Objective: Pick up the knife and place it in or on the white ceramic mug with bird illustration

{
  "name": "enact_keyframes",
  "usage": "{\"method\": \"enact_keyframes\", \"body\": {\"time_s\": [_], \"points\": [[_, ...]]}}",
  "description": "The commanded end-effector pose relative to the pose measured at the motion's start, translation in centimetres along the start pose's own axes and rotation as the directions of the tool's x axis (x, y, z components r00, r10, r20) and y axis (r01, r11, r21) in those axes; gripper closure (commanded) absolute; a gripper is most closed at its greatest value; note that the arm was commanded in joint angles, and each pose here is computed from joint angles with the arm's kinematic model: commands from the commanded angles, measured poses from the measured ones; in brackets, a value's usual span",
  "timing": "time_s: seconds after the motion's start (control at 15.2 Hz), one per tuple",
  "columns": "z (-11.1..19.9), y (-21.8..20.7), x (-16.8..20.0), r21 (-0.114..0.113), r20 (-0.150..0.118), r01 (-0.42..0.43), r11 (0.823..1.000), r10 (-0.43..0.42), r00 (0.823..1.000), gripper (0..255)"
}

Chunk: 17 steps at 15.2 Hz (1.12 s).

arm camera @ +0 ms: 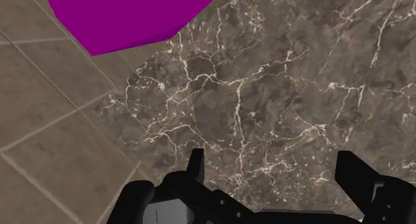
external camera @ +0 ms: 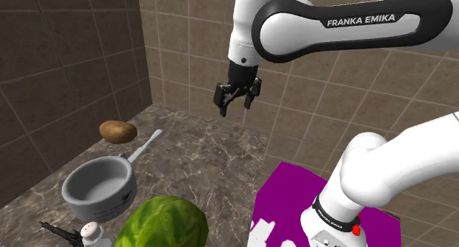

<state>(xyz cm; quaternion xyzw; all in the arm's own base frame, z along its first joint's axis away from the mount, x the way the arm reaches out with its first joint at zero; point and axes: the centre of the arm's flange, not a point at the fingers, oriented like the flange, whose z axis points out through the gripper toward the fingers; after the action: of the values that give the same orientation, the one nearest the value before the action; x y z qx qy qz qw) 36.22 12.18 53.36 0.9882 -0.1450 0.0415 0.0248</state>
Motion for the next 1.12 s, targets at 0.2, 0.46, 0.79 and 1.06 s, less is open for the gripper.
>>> {"method": "enact_keyframes", "body": {"time_s": [0.2, 0.46, 0.79, 1.06], "points": [[2.7, -5.9, 1.3, -0.001, 0.015, -0.151, 0.989, 0.151, 0.988, 0], [4.9, -10.5, 2.7, -0.003, 0.027, -0.264, 0.965, 0.264, 0.964, 0], [7.7, -15.9, 5.2, -0.009, 0.041, -0.400, 0.916, 0.400, 0.916, 0], [9.9, -20.0, 7.8, -0.015, 0.052, -0.503, 0.864, 0.503, 0.863, 0]]}}
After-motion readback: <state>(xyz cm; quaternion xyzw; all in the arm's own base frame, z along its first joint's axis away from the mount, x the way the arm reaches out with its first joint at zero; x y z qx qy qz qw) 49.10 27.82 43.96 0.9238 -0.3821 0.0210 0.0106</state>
